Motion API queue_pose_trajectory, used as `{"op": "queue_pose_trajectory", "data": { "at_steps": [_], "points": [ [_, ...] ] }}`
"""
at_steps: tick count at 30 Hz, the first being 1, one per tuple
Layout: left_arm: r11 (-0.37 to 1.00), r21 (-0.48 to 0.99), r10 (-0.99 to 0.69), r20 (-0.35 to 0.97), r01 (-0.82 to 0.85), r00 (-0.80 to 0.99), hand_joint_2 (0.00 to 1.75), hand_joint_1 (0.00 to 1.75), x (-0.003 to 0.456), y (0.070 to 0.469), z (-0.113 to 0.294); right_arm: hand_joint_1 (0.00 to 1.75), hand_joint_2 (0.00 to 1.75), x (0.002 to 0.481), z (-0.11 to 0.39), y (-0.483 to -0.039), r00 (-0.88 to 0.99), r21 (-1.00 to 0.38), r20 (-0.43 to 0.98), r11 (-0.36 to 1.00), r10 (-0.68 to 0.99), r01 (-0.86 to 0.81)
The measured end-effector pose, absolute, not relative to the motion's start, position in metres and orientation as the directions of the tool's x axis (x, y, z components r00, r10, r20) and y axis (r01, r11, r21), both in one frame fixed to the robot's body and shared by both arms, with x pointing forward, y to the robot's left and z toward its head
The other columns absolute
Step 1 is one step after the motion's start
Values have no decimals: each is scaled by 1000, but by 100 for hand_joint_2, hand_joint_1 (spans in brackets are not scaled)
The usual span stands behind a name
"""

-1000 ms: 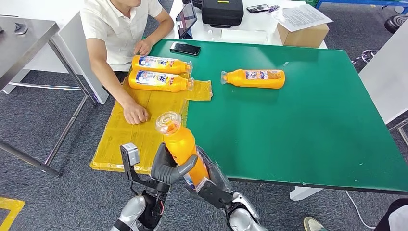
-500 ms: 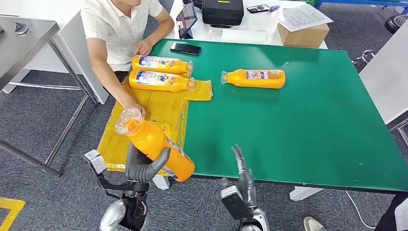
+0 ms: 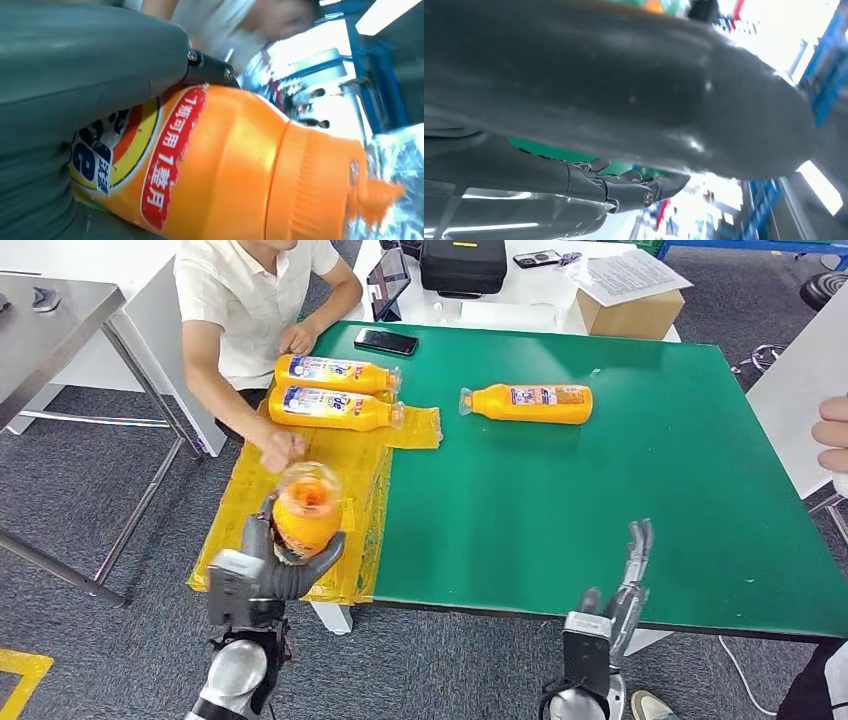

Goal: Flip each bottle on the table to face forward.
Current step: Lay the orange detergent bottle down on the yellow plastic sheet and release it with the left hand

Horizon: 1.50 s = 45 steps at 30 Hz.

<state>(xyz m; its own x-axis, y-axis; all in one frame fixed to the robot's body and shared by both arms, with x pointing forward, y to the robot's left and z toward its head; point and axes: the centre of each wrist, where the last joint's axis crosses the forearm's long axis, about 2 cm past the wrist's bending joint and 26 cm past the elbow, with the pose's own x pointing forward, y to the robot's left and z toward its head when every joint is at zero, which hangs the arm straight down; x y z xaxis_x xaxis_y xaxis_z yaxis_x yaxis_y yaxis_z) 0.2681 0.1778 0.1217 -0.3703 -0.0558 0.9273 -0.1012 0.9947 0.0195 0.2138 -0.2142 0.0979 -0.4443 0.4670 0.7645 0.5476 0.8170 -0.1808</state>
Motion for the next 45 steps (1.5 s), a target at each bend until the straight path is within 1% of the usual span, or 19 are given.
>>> {"op": "queue_pose_trajectory", "data": {
  "at_steps": [2,3,5,7,9,14,15,16,17,18,20,21,22,23,26,29,45],
  "points": [
    [944,304,-329,857,-125,-397,175,175,280,183,113,0,0,216,103,-218,-449,-155,763,806,465,571],
    [908,403,-414,816,-116,-402,175,175,285,185,108,0,0,217,105,-219,-451,-145,765,805,460,576],
    [828,554,-537,739,-86,-406,175,175,296,188,97,0,0,219,107,-219,-455,-126,770,806,447,579],
    [751,658,-618,671,-55,-409,175,175,307,191,88,0,0,221,108,-218,-463,-109,773,810,433,577],
    [686,727,-671,618,-26,-409,175,175,317,194,81,0,0,224,110,-216,-472,-94,775,815,420,572],
    [540,841,-761,509,43,-401,175,174,337,202,69,0,0,228,110,-210,-486,-75,784,835,387,545],
    [523,851,-770,499,55,-397,175,171,339,204,67,0,44,228,110,-208,-486,-72,787,839,380,539],
    [510,858,-777,491,64,-395,175,163,342,206,66,0,87,228,109,-207,-487,-71,789,842,375,534],
    [500,863,-782,485,70,-392,175,149,344,207,66,0,131,228,109,-206,-487,-71,790,845,372,530],
    [491,868,-786,480,78,-389,175,122,347,209,66,0,175,228,108,-205,-487,-71,791,847,369,526],
    [472,876,-794,473,105,-381,175,52,351,211,65,0,175,229,107,-204,-487,-71,795,852,362,518],
    [462,878,-797,473,124,-375,175,23,353,212,65,0,175,229,106,-203,-486,-70,798,856,357,513],
    [456,878,-800,476,146,-365,175,7,355,213,65,0,175,229,105,-202,-485,-69,801,859,351,507],
    [457,873,-801,486,169,-350,175,0,358,214,66,0,175,229,104,-201,-484,-68,805,862,345,502],
    [485,843,-792,536,233,-293,175,0,365,217,68,0,175,228,101,-198,-478,-68,814,870,331,488],
    [503,826,-787,560,256,-258,175,0,367,219,68,0,175,228,98,-197,-472,-74,819,875,327,478],
    [508,820,-788,566,265,-242,175,0,369,219,67,0,175,227,95,-197,-466,-83,822,878,328,471]
  ]
}}
